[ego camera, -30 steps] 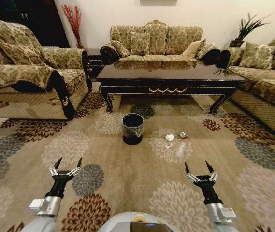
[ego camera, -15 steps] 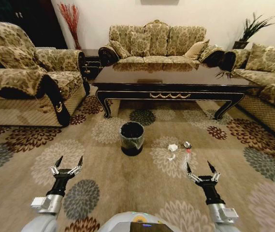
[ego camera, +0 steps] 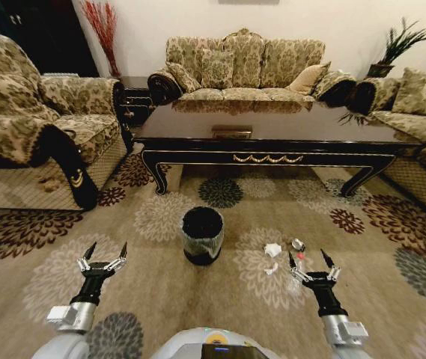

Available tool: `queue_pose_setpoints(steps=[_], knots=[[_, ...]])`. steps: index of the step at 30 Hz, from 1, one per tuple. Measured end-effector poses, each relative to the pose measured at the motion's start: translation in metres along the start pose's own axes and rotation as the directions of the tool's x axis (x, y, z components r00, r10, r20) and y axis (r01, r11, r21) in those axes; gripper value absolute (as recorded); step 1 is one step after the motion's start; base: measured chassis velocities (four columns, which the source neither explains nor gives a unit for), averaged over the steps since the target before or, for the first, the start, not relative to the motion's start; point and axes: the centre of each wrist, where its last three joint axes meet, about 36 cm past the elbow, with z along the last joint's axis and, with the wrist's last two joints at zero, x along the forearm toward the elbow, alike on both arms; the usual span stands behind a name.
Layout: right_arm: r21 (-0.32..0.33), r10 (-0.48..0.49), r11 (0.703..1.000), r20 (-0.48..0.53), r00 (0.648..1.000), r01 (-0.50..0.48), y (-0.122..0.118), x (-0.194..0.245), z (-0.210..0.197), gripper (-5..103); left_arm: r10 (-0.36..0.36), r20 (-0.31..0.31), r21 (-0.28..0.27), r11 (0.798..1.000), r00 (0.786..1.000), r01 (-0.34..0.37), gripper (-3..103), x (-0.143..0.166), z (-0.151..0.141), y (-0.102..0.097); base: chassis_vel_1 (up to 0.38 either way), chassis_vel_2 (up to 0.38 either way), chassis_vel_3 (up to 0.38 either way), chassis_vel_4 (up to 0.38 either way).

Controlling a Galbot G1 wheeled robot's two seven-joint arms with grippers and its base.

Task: Move to the front of the table and pick up the trash from the floor, then place it into the trash bin.

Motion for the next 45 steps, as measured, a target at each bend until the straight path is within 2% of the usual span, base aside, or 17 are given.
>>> queue_pose_setpoints(steps=[12,19,22,23,24,27,28,29,31,32,36,37,39,40,42,43,45], knots=[[0.006,0.024,1.000,0.002,1.000,-0.024,0.002,0.000,-0.001,100,0.041,-0.001,-0.007,0.999,0.999,-0.041,100,-0.010,-0.012,-0.008,-0.181,0.185,0.183,-0.192],[0.018,0.036,0.999,-0.006,0.999,-0.035,0.002,0.001,0.001,100,0.151,-0.092,-0.001,0.988,0.984,-0.152,100,-0.027,-0.060,-0.041,-0.027,0.050,0.027,-0.024],[0.022,0.042,0.999,-0.013,0.999,-0.042,0.001,0.003,0.003,100,0.184,-0.229,0.028,0.983,0.956,-0.183,100,-0.034,-0.090,-0.069,0.000,0.000,0.000,0.000],[0.022,0.042,0.999,-0.013,0.999,-0.042,0.001,0.003,0.003,100,0.184,-0.229,0.028,0.983,0.956,-0.183,100,-0.034,-0.090,-0.069,0.000,0.000,0.000,0.000],[0.023,0.046,0.999,-0.014,0.999,-0.046,0.001,0.003,0.004,100,0.202,-0.282,0.061,0.979,0.938,-0.193,100,-0.039,-0.103,-0.085,0.000,0.000,0.000,0.000],[0.027,0.054,0.998,-0.018,0.998,-0.054,-0.001,0.003,0.006,100,0.234,-0.395,0.107,0.972,0.888,-0.209,100,-0.049,-0.125,-0.104,0.000,0.000,0.000,0.000],[0.027,0.054,0.998,-0.018,0.998,-0.054,-0.001,0.003,0.006,100,0.234,-0.395,0.107,0.972,0.888,-0.209,100,-0.049,-0.125,-0.104,0.000,0.000,0.000,0.000],[0.028,0.057,0.998,-0.019,0.998,-0.057,-0.001,0.003,0.007,100,0.246,-0.455,0.121,0.969,0.856,-0.214,100,-0.053,-0.132,-0.110,0.000,0.000,0.000,0.000],[0.030,0.061,0.998,-0.022,0.998,-0.061,-0.003,0.003,0.008,100,0.240,-0.517,0.127,0.971,0.822,-0.203,100,-0.058,-0.136,-0.113,0.000,0.000,0.000,0.000],[0.030,0.061,0.998,-0.022,0.998,-0.061,-0.003,0.003,0.008,100,0.240,-0.517,0.127,0.971,0.822,-0.203,100,-0.058,-0.136,-0.113,0.000,0.000,0.000,0.000],[0.035,0.070,0.997,-0.035,0.997,-0.069,-0.005,0.004,0.012,100,0.248,-0.584,0.166,0.969,0.773,-0.185,100,-0.075,-0.136,-0.114,0.000,0.000,0.000,0.000],[0.035,0.070,0.997,-0.035,0.997,-0.069,-0.005,0.004,0.012,100,0.248,-0.584,0.166,0.969,0.773,-0.185,100,-0.075,-0.136,-0.114,0.000,0.000,0.000,0.000],[0.033,0.072,0.997,-0.040,0.997,-0.070,-0.004,0.004,0.013,100,0.274,-0.622,0.207,0.961,0.734,-0.183,100,-0.084,-0.136,-0.116,0.000,0.000,0.000,0.000],[0.033,0.072,0.997,-0.040,0.997,-0.070,-0.004,0.004,0.013,100,0.274,-0.622,0.207,0.961,0.734,-0.183,100,-0.084,-0.136,-0.116,0.000,0.000,0.000,0.000],[0.029,0.071,0.997,-0.044,0.997,-0.069,-0.002,0.002,0.013,100,0.277,-0.652,0.218,0.960,0.706,-0.176,100,-0.098,-0.124,-0.118,0.000,0.000,0.000,0.000],[0.029,0.071,0.997,-0.044,0.997,-0.069,-0.002,0.002,0.013,100,0.277,-0.652,0.218,0.960,0.706,-0.176,100,-0.098,-0.124,-0.118,0.000,0.000,0.000,0.000],[0.028,0.071,0.997,-0.046,0.996,-0.069,-0.001,0.001,0.012,100,0.276,-0.673,0.226,0.960,0.686,-0.164,100,-0.106,-0.112,-0.118,0.000,0.000,0.000,0.000]])
